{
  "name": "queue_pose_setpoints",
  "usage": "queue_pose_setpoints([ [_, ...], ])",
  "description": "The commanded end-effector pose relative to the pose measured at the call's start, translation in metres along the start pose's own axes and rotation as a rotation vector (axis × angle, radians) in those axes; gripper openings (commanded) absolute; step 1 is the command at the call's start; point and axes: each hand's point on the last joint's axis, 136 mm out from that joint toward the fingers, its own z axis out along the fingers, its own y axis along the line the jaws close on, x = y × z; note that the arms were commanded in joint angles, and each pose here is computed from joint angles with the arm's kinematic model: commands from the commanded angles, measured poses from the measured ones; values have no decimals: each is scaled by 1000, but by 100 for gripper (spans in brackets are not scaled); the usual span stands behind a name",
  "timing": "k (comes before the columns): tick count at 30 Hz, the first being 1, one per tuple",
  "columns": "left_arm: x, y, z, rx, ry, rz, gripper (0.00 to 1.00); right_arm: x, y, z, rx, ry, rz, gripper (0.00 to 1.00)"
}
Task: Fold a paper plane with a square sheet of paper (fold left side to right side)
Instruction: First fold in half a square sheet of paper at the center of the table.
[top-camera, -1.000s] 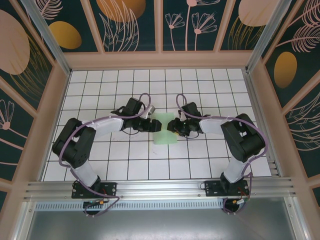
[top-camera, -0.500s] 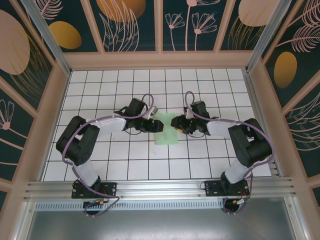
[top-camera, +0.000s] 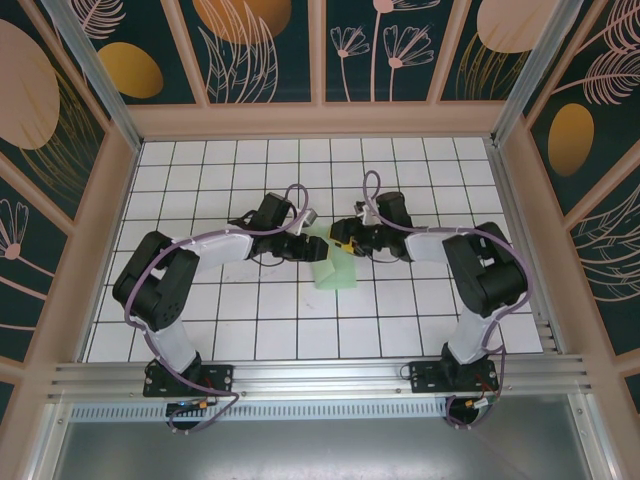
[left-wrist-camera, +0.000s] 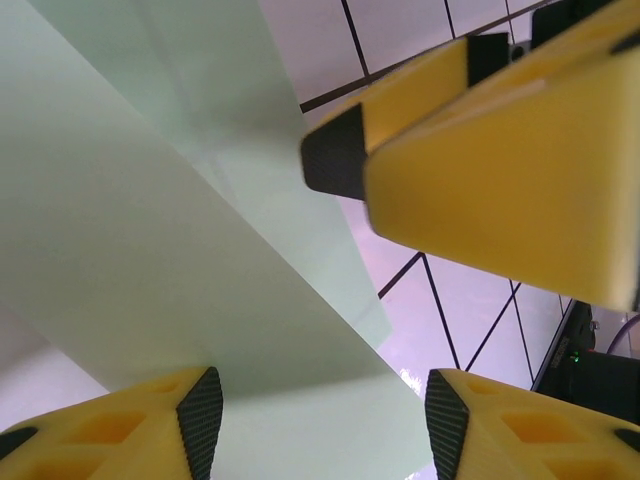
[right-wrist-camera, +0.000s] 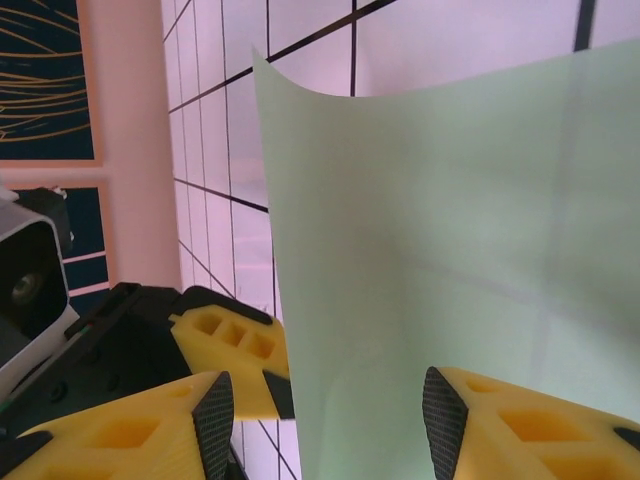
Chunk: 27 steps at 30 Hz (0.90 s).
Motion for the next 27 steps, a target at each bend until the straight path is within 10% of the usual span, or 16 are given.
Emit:
queue_pose_setpoints([
  [1,-4,-9,2,27,0,17,58,-12,17,6,-74,13,-28,56],
  [15,-1,-11,5,36,10,28,57,-7,12,34,-66,87,-24,50],
  [27,-9,-13,-5,-3,-35,50,61,-12,9,25,6,60,-62,1],
])
